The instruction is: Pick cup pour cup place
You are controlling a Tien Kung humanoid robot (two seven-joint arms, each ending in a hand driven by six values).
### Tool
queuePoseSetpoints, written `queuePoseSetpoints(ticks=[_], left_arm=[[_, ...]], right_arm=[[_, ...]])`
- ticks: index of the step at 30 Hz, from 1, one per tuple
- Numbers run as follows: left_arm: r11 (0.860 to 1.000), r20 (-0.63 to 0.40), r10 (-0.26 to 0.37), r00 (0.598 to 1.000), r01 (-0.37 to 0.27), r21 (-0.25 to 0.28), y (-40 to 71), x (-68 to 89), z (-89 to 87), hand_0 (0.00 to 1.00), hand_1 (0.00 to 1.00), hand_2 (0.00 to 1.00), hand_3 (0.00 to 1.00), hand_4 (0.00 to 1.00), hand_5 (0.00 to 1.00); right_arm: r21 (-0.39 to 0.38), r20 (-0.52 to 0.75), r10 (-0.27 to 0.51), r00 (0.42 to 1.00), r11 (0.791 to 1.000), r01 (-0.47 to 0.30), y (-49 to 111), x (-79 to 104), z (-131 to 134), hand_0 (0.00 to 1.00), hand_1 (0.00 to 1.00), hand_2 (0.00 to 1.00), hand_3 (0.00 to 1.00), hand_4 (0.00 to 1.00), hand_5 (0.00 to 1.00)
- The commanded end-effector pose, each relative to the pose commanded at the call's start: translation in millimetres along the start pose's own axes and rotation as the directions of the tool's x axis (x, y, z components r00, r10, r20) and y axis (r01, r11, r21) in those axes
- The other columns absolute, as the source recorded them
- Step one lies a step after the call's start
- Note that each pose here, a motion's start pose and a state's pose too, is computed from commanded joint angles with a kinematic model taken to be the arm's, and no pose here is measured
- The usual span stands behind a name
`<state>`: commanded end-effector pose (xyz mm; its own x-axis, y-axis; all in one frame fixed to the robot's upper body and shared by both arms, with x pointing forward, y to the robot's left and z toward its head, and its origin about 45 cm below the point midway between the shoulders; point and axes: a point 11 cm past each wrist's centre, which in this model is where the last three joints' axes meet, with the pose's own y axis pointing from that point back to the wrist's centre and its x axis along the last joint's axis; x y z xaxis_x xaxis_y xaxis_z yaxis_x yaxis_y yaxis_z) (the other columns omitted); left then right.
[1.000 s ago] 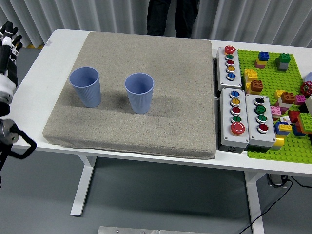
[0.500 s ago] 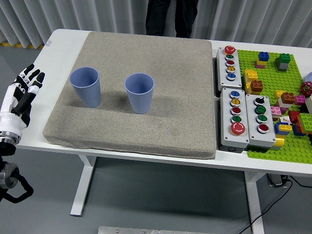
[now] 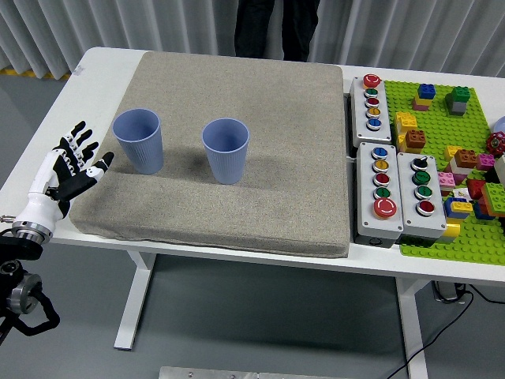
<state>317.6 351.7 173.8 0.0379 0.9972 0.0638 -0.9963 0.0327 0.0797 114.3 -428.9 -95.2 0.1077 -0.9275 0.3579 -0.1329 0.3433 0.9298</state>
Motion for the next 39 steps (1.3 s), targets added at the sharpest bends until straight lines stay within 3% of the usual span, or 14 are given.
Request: queuePoseSetpoints(ticks=[2,3,14,26,27,32,33,38,39], left_arm=[[1.0,0.007,-0.007,1.0,0.007,0.001,-1.9,-2.7,-0.4,0.974,0.941,0.998,0.998,0.746,0.142],[1.0,0.008,-0.009,1.0,0.009,0.001,-2.7,-3.3,-0.4,0.981,0.948,0.998,0.998,0.599,0.007],[1.0,0.021,-0.026,0.999,0.026,0.018,-8.0,-11.8,-7.2,0.984,0.952,0.998,0.998,0.589,0.002],[0.998,0.03,-0.056,0.998,0.055,0.033,-12.9,-24.5,-12.7,0.986,0.954,0.998,0.998,0.642,0.002],[0.998,0.031,-0.057,0.998,0.056,0.033,-13.1,-25.0,-12.8,0.986,0.955,0.998,0.998,0.73,0.073],[0.997,0.034,-0.065,0.997,0.064,0.031,-14.0,-28.7,-12.8,0.986,0.955,0.998,0.998,0.73,0.073],[0.998,0.033,-0.064,0.997,0.063,0.031,-14.0,-28.7,-12.8,0.987,0.957,0.998,0.998,0.915,0.317],[0.997,0.043,-0.07,0.997,0.068,0.035,-14.6,-27.6,-12.7,0.987,0.957,0.998,0.998,0.915,0.317],[0.997,0.046,-0.071,0.996,0.069,0.035,-14.8,-27.6,-12.5,0.988,0.96,0.998,0.998,0.998,0.454]], right_arm=[[0.003,0.004,0.0,1.0,1.0,0.0,0.2,0.2,-2,0.689,0.658,0.585,0.59,0.002,0.066],[0.004,0.004,0.0,1.0,1.0,0.0,0.2,0.2,-2,0.689,0.658,0.585,0.59,0.002,0.067],[0.011,0.01,0.0,1.0,1.0,0.0,0.6,0.2,-6,0.689,0.659,0.585,0.59,0.002,0.064],[0.02,0.016,0.001,1.0,1.0,-0.002,1.2,1.1,-11,0.689,0.659,0.585,0.59,0.002,0.062],[0.02,0.015,0.001,1.0,1.0,-0.002,1.2,1.1,-11,0.689,0.658,0.583,0.589,0.002,0.062],[0.018,0.015,0.001,1.0,1.0,-0.001,1.1,0.6,-10,0.689,0.658,0.583,0.589,0.002,0.062],[0.018,0.015,0.001,1.0,1.0,-0.001,1.1,0.6,-10,0.689,0.659,0.583,0.589,0.002,0.061],[0.021,0.018,0.002,1.0,1.0,-0.002,1.3,1.3,-12,0.689,0.659,0.583,0.589,0.002,0.061],[0.021,0.018,0.002,1.0,1.0,-0.003,1.3,1.3,-12,0.689,0.659,0.583,0.589,0.002,0.06]])
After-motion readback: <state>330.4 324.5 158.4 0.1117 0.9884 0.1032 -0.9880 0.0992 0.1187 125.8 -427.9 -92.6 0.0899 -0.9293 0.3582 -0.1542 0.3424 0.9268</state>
